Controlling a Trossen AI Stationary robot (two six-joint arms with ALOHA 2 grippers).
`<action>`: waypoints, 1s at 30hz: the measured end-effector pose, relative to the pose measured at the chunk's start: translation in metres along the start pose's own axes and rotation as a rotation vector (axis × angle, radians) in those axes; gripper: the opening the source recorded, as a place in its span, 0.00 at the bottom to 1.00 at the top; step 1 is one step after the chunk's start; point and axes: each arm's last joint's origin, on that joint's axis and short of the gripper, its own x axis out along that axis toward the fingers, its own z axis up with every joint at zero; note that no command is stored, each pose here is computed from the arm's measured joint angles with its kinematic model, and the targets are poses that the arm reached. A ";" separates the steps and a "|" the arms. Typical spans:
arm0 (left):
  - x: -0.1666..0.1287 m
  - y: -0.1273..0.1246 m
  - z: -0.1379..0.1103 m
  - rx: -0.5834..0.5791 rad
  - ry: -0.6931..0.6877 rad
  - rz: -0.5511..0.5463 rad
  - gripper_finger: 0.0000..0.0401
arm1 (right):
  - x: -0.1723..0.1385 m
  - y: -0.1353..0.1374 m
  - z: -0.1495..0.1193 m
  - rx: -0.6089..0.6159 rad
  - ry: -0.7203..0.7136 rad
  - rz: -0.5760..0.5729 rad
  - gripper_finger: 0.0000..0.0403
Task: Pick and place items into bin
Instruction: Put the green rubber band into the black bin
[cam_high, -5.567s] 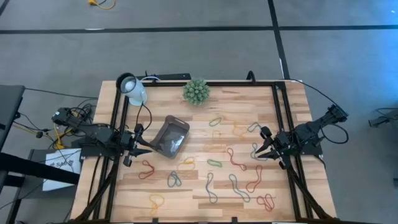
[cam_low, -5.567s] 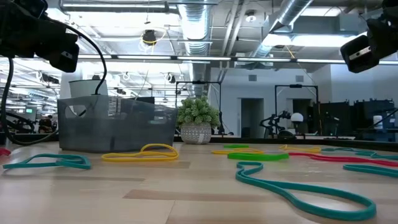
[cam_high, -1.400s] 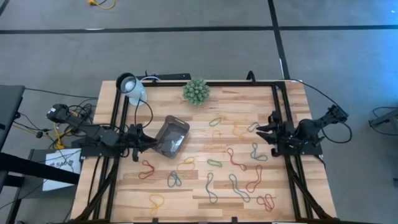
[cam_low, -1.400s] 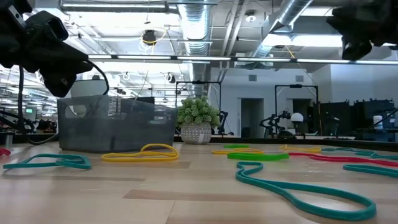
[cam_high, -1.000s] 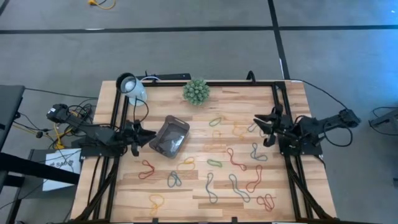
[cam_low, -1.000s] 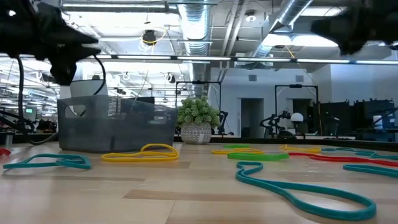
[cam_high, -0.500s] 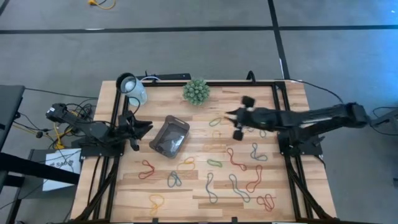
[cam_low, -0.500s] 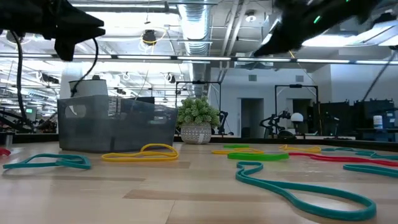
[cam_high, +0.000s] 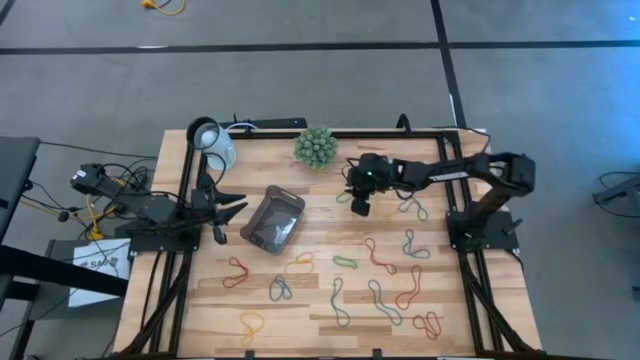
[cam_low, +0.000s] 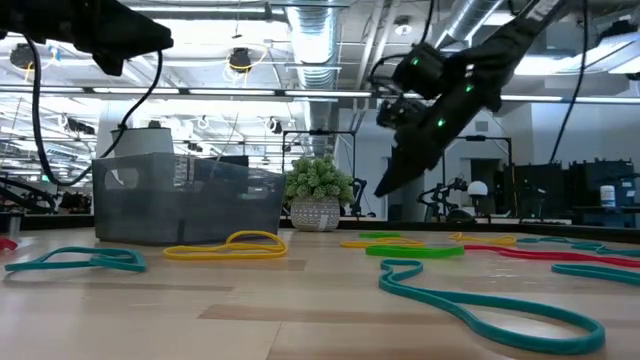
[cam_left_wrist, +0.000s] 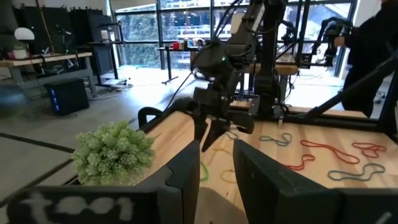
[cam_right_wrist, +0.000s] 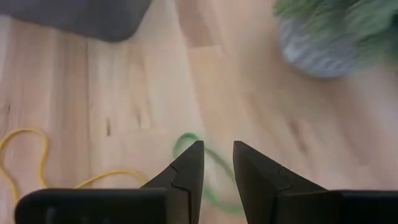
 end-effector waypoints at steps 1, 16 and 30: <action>0.000 0.000 0.000 0.001 0.001 0.000 0.22 | 0.005 0.000 -0.001 0.008 0.010 0.015 0.20; 0.000 0.000 0.000 0.001 0.001 0.000 0.22 | 0.036 0.011 -0.023 -0.023 0.156 0.019 0.20; 0.000 0.000 0.000 -0.003 -0.001 -0.001 0.22 | 0.036 0.032 -0.019 -0.042 0.134 0.033 0.01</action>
